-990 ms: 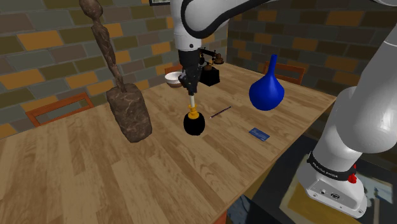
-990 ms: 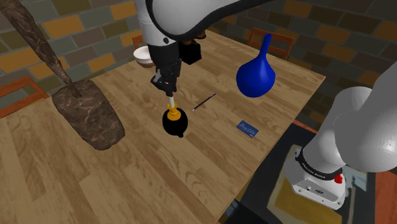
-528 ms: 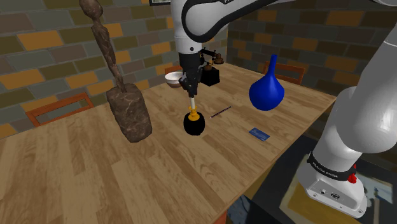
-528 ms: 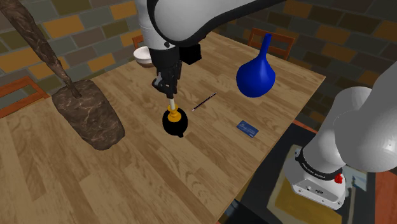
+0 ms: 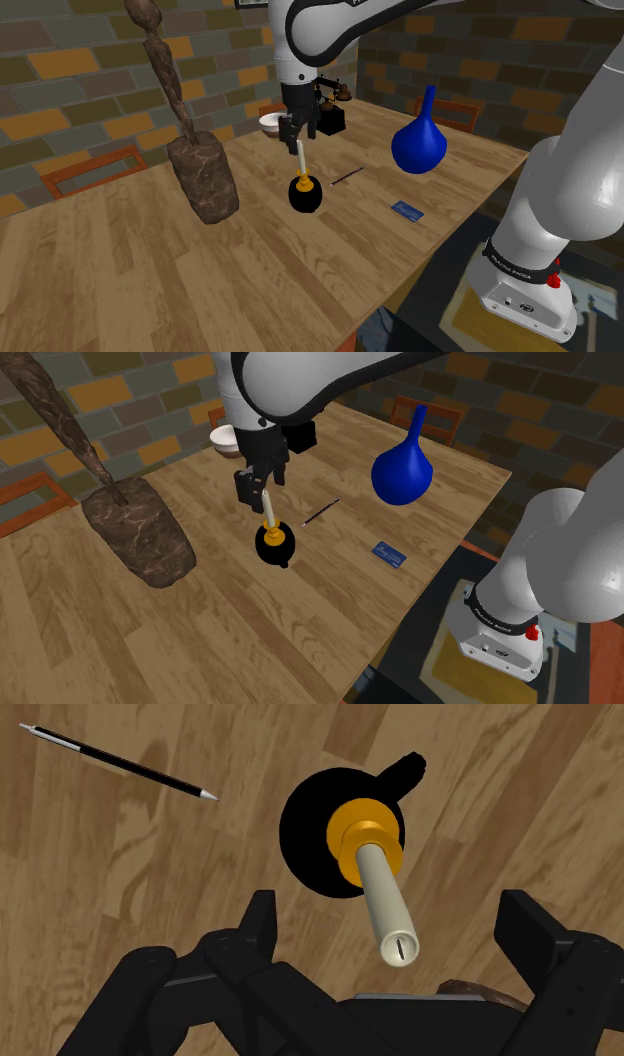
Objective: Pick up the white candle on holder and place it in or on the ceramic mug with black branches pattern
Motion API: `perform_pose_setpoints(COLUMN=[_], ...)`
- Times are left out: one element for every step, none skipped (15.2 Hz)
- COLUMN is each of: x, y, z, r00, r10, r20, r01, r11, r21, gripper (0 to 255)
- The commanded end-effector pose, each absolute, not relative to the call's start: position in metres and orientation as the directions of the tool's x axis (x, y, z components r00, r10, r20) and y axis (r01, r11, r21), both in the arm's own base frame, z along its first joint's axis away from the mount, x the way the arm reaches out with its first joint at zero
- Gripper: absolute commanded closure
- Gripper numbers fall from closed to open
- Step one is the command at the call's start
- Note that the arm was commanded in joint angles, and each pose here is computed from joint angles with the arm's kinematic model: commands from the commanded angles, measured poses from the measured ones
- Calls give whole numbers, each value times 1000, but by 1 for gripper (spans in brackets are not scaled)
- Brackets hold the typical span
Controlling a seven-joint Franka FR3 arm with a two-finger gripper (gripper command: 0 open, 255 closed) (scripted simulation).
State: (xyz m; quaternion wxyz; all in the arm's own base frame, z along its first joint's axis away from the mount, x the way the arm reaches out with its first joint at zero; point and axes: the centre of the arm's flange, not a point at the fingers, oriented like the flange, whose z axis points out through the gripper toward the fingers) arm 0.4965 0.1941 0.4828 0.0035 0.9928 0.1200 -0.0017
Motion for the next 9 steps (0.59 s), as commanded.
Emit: perform_pose_setpoints(x=[496, 497, 497, 497, 497, 497, 497, 497, 497], y=[194, 194, 194, 194, 194, 194, 194, 194, 194], z=[496, 509, 522, 533, 533, 533, 533, 533, 533], r00=[971, 971, 971, 971, 971, 971, 971, 971, 971], r10=[238, 238, 238, 238, 238, 238, 238, 238, 238], r20=[-4, -4, -4, -4, -4, -4, -4, -4, -4], r01=[238, 238, 238, 238, 238, 238, 238, 238, 238], r11=[-971, -971, -971, -971, -971, -971, -971, -971, -971], r21=[7, 7, 7, 7, 7, 7, 7, 7, 7], gripper=[0, 0, 0, 0, 0, 0, 0, 0, 0])
